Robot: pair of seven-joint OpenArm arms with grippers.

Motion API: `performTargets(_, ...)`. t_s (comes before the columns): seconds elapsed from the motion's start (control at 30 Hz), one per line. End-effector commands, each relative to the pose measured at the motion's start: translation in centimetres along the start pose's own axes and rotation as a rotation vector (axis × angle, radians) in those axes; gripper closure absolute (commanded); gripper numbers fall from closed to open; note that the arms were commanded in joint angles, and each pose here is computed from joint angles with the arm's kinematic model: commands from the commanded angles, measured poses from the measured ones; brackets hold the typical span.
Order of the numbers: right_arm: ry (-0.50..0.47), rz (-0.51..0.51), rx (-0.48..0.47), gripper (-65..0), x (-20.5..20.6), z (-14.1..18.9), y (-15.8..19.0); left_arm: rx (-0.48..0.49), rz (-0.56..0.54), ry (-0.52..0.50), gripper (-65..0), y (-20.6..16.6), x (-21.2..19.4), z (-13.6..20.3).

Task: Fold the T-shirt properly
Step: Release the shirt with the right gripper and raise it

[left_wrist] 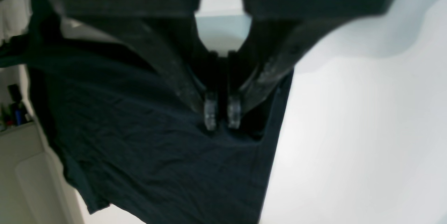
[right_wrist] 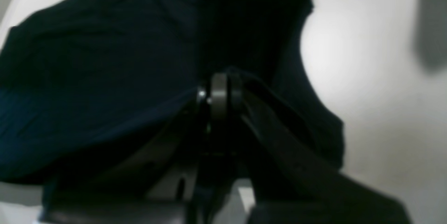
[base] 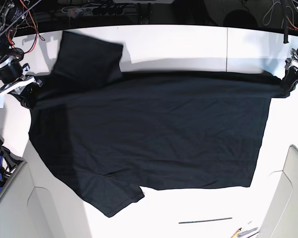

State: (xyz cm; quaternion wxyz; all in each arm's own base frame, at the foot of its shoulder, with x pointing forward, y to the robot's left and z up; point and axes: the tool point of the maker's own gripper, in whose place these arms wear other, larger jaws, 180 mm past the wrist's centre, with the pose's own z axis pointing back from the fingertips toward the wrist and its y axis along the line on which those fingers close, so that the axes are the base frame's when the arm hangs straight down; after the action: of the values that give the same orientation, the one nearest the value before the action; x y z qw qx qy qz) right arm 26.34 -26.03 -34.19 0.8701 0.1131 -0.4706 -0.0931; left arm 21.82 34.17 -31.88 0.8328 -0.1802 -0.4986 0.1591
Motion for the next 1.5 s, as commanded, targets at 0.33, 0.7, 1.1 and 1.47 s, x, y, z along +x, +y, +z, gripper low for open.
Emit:
performTargets(0.33, -0.028, -0.065, -0.024, 0.0, 0.2, -1.8, -1.8, 0.002, -0.072, -0.067, 0.0, -0.4, 2.5, -0.8)
performTargets(0.7, -0.032, -0.114, -0.037, 0.0, -1.0, -2.4, -2.7, 0.010, -0.215, 0.006, 0.0, -1.8, 0.1, -3.9)
performTargets(1.1, -0.084, -0.086, -0.040, 0.0, 1.3, -3.2, -2.5, 0.044, -0.233, 0.013, 0.0, -1.4, -0.2, -4.2)
performTargets(1.47, -0.089, -0.069, -0.046, -25.3, 1.9, -3.1, -2.9, 0.041, -0.234, -0.013, -23.1, -1.5, 0.3, -4.2)
